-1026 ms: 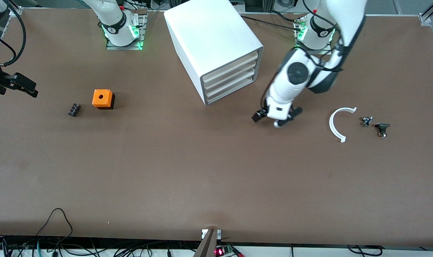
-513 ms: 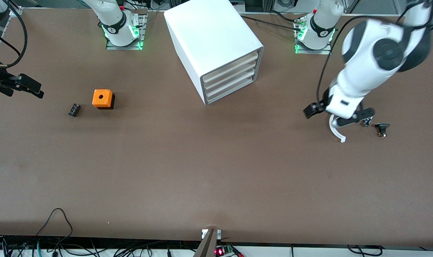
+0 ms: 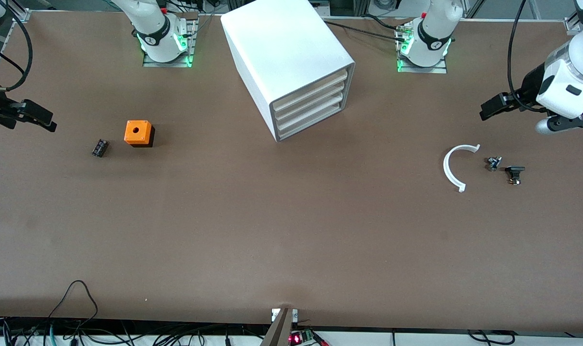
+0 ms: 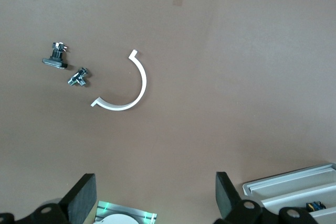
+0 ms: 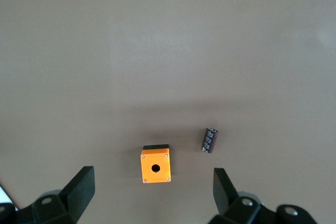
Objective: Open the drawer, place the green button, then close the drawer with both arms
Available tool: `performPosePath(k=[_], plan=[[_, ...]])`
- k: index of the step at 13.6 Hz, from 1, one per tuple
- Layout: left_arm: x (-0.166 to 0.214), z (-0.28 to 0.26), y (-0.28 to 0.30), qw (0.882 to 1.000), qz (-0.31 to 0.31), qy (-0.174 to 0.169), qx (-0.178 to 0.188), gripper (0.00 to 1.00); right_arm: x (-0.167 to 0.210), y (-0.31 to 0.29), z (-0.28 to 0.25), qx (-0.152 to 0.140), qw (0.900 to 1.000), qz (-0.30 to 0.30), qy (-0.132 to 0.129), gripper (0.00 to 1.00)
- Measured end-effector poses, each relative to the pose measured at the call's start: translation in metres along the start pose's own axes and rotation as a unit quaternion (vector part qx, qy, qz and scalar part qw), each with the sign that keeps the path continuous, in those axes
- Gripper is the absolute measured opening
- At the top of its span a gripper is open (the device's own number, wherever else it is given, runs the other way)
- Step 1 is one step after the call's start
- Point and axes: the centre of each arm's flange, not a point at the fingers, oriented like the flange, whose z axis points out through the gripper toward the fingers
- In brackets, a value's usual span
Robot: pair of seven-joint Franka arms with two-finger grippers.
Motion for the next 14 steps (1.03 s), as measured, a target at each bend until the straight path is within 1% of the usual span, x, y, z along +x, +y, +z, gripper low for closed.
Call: performPosePath(k=[3, 6, 11, 14], plan=[[0.000, 0.001, 0.001, 1.000, 0.001, -0.001, 0.000, 1.00, 0.000, 0.000, 0.000, 0.000, 1.000, 0.000, 0.000, 1.00], [0.004, 0.001, -0.010, 1.000, -0.010, 0.000, -0.001, 1.00, 0.000, 0.000, 0.000, 0.000, 1.000, 0.000, 0.000, 1.00], [0.021, 0.003, -0.054, 0.999, -0.048, 0.002, -0.007, 1.00, 0.000, 0.001, 0.000, 0.000, 1.000, 0.000, 0.000, 1.00], [0.020, 0.003, -0.048, 0.999, -0.041, 0.003, -0.007, 1.00, 0.000, 0.001, 0.000, 0.000, 1.000, 0.001, -0.001, 1.00]])
